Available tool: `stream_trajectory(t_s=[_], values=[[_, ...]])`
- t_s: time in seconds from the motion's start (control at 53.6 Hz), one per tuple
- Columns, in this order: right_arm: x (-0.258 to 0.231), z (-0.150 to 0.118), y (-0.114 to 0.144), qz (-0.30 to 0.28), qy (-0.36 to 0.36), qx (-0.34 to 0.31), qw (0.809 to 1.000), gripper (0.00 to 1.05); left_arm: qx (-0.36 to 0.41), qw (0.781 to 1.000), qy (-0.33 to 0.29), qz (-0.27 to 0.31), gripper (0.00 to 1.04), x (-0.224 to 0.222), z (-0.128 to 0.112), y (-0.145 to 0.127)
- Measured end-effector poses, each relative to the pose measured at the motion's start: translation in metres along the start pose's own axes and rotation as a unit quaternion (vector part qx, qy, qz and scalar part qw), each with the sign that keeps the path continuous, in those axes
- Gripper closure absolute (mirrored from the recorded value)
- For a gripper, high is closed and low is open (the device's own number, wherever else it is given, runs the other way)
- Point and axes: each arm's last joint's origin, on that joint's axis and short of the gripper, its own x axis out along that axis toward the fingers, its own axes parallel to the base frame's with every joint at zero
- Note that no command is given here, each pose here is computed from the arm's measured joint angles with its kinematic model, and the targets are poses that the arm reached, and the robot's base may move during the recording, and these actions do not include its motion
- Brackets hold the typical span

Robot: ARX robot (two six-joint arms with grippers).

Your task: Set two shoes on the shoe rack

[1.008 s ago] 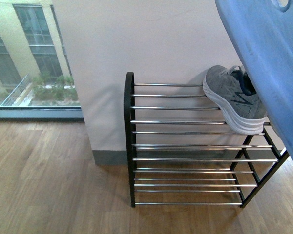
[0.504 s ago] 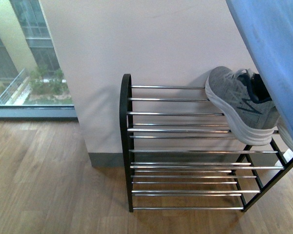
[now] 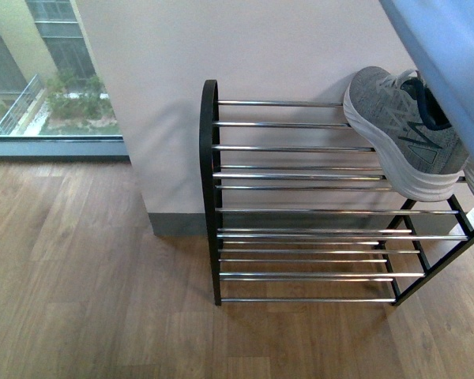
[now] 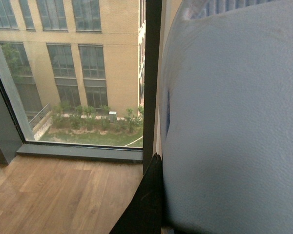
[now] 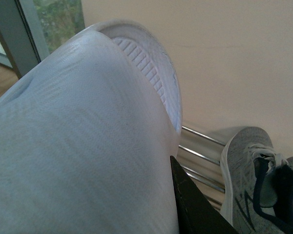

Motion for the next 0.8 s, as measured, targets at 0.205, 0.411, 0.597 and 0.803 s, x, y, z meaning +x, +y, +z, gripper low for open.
stream_trajectory(t_s=[0.205, 0.411, 0.597, 0.803], values=[[0.060, 0.010, -0.007, -0.018, 0.008, -0.008, 1.000, 1.03, 0.000, 1.000, 0.000, 0.000, 1.03, 0.000, 0.000, 0.000], [0.120, -0.001, -0.023, -0.052, 0.043, -0.036, 0.997, 1.03, 0.000, 1.000, 0.000, 0.000, 1.03, 0.000, 0.000, 0.000], [0.160, -0.016, -0.041, -0.087, 0.072, -0.050, 0.992, 1.03, 0.000, 1.000, 0.000, 0.000, 1.03, 0.000, 0.000, 0.000], [0.194, -0.036, -0.051, -0.097, 0.118, -0.047, 0.987, 1.03, 0.000, 1.000, 0.000, 0.000, 1.03, 0.000, 0.000, 0.000]])
